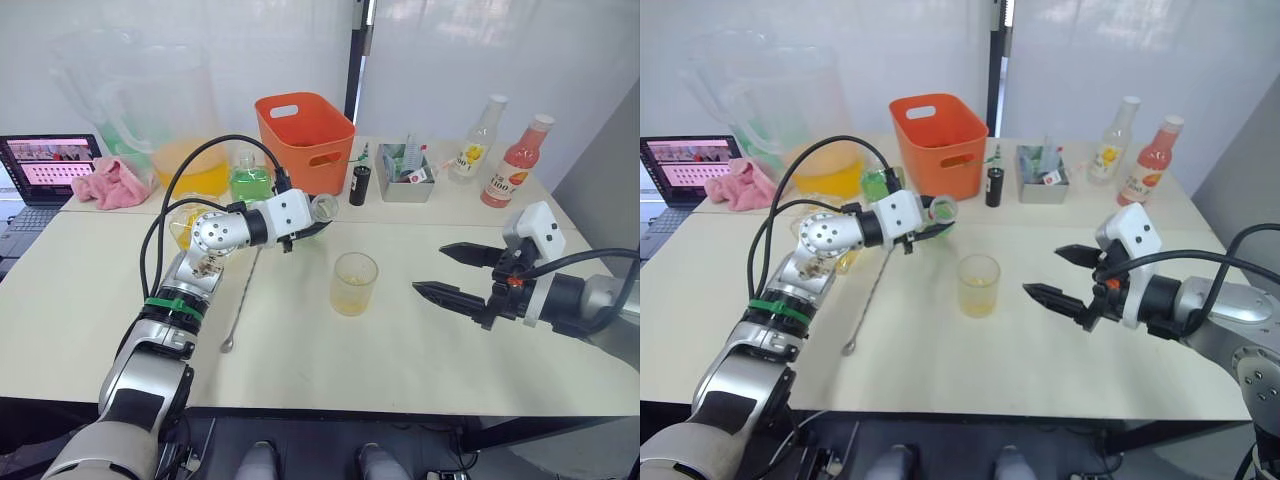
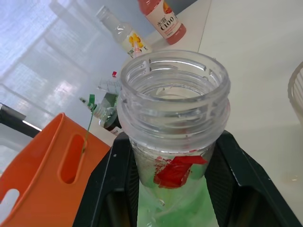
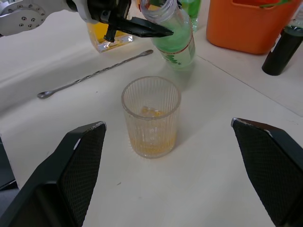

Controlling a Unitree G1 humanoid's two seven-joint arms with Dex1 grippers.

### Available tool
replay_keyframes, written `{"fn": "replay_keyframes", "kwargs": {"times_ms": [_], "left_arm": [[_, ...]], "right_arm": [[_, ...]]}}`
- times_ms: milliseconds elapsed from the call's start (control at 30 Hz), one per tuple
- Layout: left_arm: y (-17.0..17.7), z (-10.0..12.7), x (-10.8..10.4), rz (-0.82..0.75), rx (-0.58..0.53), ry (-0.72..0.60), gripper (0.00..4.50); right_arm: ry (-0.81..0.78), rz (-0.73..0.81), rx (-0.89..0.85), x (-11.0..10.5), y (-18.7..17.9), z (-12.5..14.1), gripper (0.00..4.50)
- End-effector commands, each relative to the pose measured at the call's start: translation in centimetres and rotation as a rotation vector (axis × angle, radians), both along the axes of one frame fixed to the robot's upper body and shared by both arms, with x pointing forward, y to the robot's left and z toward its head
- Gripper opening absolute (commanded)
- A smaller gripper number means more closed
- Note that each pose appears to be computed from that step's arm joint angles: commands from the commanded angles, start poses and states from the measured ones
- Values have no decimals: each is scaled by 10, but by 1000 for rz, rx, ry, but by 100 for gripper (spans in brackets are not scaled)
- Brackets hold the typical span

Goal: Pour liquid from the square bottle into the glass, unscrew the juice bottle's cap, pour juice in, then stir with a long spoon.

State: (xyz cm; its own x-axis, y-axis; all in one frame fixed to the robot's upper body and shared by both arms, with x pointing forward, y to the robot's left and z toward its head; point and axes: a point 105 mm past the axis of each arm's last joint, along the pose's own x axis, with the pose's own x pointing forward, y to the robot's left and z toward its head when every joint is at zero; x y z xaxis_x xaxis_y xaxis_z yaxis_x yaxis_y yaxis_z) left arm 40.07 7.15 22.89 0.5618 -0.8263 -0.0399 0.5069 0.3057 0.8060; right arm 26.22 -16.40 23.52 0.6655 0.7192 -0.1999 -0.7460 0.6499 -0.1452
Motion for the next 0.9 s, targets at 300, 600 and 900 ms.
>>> {"fn": "replay_keyframes", "kwargs": {"times_ms": [300, 600, 900], "left_arm": [[-23, 34, 0, 37, 6, -139, 142], [-44, 25, -10, 21, 137, -173, 142], [-49, 21, -17, -18, 215, -323, 142]], "right_arm": [[-96, -51, 9, 3, -1, 16, 448], [-99, -66, 22, 6, 0, 17, 448], [-102, -79, 24, 7, -1, 19, 448]]}}
